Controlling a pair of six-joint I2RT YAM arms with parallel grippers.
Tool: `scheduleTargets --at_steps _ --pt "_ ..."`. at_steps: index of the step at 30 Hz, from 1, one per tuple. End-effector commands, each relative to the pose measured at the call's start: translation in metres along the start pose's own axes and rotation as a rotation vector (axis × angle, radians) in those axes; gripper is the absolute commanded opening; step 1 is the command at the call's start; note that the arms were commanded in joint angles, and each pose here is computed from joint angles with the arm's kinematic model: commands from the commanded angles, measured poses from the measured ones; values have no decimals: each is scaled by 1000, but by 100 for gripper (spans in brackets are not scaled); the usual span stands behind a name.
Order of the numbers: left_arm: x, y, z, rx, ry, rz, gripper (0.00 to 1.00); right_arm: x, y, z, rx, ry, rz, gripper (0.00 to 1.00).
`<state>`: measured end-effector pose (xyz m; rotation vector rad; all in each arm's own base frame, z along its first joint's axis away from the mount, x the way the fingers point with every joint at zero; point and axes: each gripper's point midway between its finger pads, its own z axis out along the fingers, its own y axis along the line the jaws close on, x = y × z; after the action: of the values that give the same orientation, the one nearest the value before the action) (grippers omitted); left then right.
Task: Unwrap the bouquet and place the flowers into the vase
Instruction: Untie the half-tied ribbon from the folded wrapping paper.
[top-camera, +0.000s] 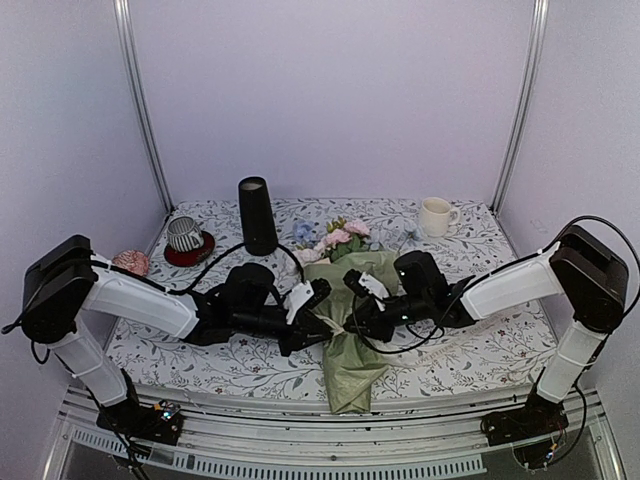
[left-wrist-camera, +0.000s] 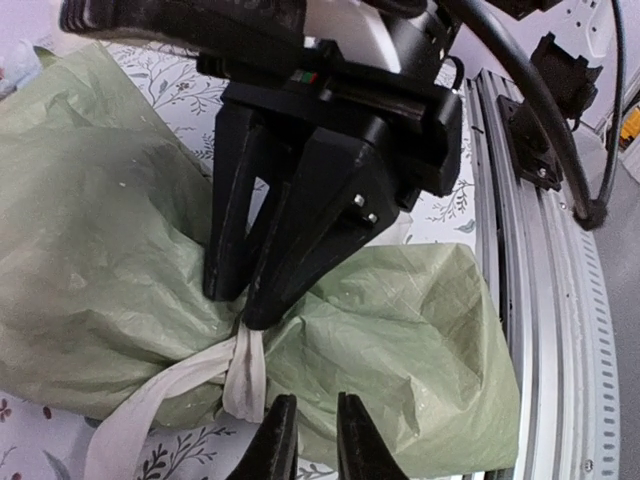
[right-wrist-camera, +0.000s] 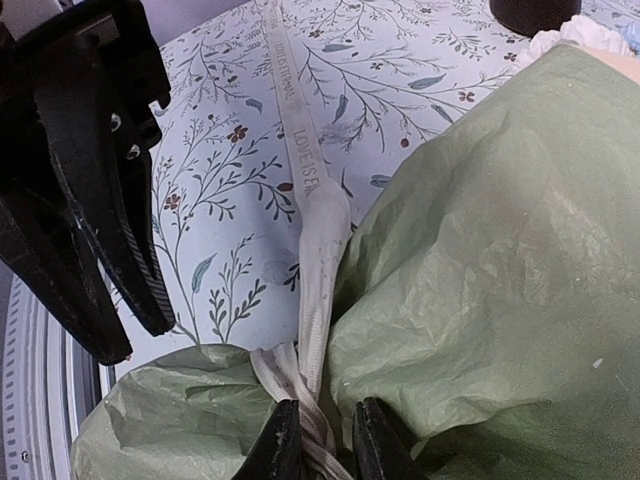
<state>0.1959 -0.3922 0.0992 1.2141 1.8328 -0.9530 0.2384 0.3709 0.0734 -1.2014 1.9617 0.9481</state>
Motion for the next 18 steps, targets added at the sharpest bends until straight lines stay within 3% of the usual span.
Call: scheduleTargets --at_steps 1,6,18 --pt "-1 3 2 -30 11 38 17 3 1 8 12 37 -27 17" --pt "-2 6 2 -50 14 43 17 -2 3 3 15 21 -32 4" --pt "-2 5 4 -49 19 46 17 -36 14 -40 75 -171 -89 2"
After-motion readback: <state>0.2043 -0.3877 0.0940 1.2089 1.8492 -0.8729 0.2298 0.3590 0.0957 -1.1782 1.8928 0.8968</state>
